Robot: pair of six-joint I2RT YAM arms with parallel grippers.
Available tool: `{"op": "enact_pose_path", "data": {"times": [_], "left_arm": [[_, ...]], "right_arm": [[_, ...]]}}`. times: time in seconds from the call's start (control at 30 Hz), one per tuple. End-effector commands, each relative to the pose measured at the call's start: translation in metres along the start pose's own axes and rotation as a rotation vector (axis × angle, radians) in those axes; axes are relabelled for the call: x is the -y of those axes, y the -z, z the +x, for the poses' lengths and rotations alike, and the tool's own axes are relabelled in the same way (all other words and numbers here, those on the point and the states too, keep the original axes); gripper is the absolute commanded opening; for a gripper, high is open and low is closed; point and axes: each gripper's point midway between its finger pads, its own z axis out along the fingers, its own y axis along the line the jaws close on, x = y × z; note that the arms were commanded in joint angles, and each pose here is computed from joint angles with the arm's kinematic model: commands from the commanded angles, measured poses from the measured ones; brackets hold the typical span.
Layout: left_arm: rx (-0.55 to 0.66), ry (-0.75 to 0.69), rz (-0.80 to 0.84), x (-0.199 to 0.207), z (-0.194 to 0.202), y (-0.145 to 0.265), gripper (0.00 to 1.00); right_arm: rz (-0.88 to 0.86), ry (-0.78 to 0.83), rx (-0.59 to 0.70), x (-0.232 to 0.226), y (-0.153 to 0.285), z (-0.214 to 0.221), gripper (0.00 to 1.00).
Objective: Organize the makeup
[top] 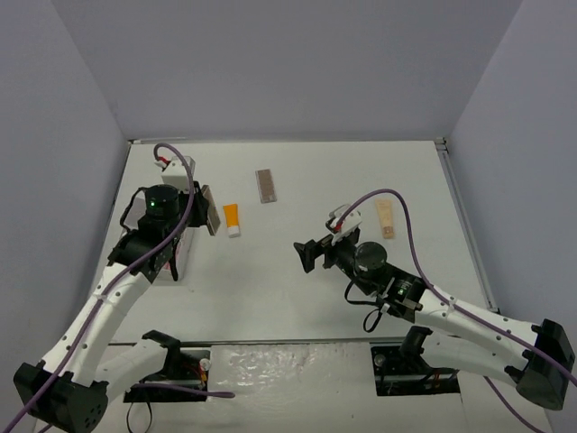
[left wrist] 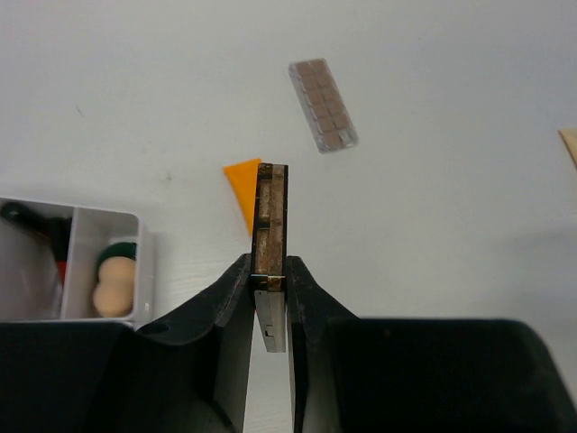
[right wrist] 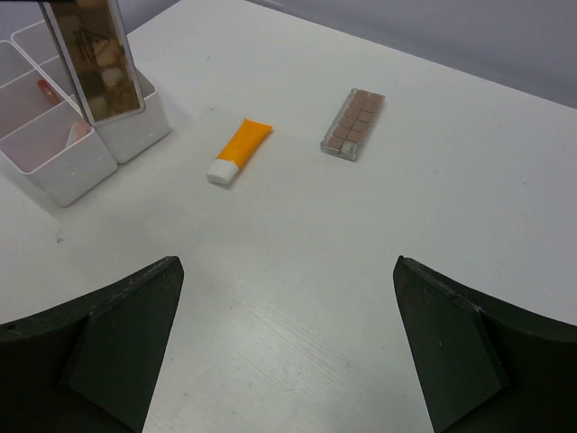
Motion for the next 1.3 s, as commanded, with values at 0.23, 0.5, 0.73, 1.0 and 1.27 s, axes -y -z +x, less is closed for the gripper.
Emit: {"op": "enact_pose_path", "data": {"times": [0.23,0.5,0.73,1.0,1.27], "left_arm": [[0.335,-0.145,-0.262,-0.112,-0.101,0.018,0.00],[0.355,-0.155,-0.397,-0.180,-0.110,0.012,0.00],[0.315,-0.181,-0.445,-0.208,-0.088,0.000,0.00],[0.313,-0.162,-0.483,-0.230,-0.061,-0.007,0.00],[0.265,-0.157,-0.462,-0.235,-0.045,-0.019,0.28]], "right_arm": [[0.040,-0.051,0.052,0.029,0.000,0.005,1.00],[0.008,-0.054,0.031,0.023,-0.004,0.011,1.00],[0.009,-0.054,0.036,0.023,-0.003,0.009,1.00],[-0.002,-0.053,0.037,0.022,-0.002,0.010,0.99],[-0.003,-0.052,0.041,0.022,-0.001,0.009,0.99]]}}
